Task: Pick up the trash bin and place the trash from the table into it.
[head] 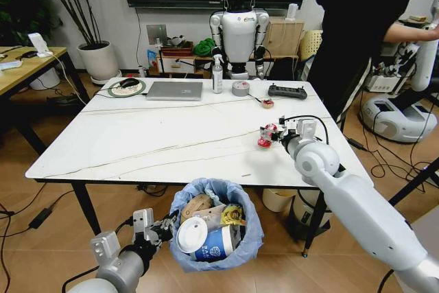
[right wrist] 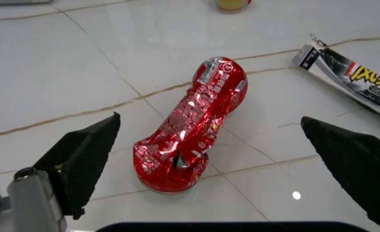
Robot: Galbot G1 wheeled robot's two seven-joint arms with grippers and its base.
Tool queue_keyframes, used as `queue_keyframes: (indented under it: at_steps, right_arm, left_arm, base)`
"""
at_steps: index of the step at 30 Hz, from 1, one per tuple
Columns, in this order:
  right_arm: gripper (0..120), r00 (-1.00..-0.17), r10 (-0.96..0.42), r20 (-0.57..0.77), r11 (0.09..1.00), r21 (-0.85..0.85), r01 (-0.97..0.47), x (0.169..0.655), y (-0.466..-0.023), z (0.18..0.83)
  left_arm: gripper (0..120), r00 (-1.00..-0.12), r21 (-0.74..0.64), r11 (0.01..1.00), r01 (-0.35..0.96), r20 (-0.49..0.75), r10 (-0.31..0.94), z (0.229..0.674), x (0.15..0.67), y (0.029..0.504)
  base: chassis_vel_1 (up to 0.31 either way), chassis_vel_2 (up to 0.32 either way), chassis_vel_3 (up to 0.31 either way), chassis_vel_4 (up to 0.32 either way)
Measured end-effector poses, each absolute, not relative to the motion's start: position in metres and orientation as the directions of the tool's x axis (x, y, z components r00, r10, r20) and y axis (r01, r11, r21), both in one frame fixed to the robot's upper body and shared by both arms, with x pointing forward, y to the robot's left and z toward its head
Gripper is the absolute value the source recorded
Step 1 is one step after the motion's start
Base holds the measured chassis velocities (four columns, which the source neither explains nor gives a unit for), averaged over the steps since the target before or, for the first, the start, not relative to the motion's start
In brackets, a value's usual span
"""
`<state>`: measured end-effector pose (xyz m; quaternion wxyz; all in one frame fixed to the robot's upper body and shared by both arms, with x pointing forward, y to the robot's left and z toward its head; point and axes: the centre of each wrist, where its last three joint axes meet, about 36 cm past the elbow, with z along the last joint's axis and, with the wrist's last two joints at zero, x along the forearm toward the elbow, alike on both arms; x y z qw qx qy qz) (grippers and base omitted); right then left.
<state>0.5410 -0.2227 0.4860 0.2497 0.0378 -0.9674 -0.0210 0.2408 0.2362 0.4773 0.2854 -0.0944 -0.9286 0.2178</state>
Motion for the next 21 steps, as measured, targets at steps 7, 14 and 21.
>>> queue_keyframes:
  at_steps: [7,14,21]
  right_arm:
    - [100,-0.853,-0.062,0.519,0.997,0.075,-0.027,0.557,-0.215,0.469]
    - [100,-0.845,-0.076,0.529,0.995,0.099,-0.027,0.565,-0.204,0.463]
    - [100,-0.839,-0.098,0.536,0.992,0.12,-0.04,0.571,-0.193,0.455]
  left_arm:
    - [0,-0.82,-0.463,0.885,0.045,0.489,0.297,0.475,0.245,0.238]
    - [0,-0.82,-0.464,0.885,0.042,0.49,0.295,0.474,0.247,0.239]
    - [0,-0.821,-0.464,0.885,0.04,0.49,0.294,0.473,0.248,0.239]
  base:
    - [0.0,0.0,0.0,0.0]
    - [0.0,0.0,0.0,0.0]
    - [0.0,0.0,0.0,0.0]
